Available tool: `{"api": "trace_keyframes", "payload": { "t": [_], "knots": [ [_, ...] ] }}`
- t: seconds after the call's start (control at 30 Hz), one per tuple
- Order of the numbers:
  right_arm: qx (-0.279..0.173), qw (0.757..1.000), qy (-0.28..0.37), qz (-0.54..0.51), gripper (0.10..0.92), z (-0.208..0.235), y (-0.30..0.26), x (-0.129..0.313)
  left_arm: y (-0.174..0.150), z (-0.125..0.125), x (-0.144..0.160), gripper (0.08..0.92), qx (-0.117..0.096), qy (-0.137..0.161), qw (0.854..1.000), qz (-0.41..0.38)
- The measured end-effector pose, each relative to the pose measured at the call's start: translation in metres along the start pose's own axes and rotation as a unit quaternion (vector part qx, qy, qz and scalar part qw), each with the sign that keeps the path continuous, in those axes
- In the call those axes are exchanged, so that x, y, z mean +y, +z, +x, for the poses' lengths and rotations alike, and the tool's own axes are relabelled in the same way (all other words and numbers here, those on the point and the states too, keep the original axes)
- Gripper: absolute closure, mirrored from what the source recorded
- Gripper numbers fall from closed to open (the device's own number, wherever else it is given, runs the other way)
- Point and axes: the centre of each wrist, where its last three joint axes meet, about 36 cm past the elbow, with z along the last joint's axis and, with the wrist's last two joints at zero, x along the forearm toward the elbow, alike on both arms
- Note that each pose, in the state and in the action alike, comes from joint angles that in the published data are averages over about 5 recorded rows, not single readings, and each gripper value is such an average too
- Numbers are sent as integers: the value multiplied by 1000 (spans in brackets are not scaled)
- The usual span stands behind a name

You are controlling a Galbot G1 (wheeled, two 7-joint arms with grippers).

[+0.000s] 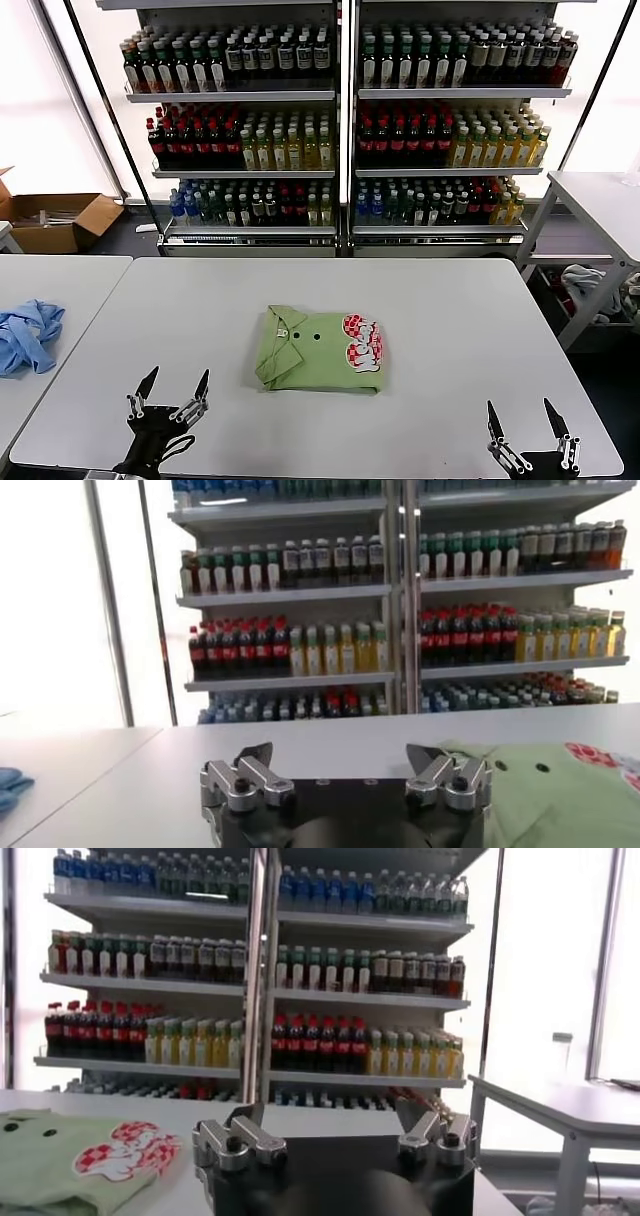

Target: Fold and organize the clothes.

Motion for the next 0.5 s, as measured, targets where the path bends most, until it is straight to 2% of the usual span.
{"api": "trace_keyframes", "payload": {
  "t": [0.5],
  "knots": [
    [-6,1000,6,-2,200,7,8,0,3,1,5,177,-4,-9,1000,-1]
  ]
}}
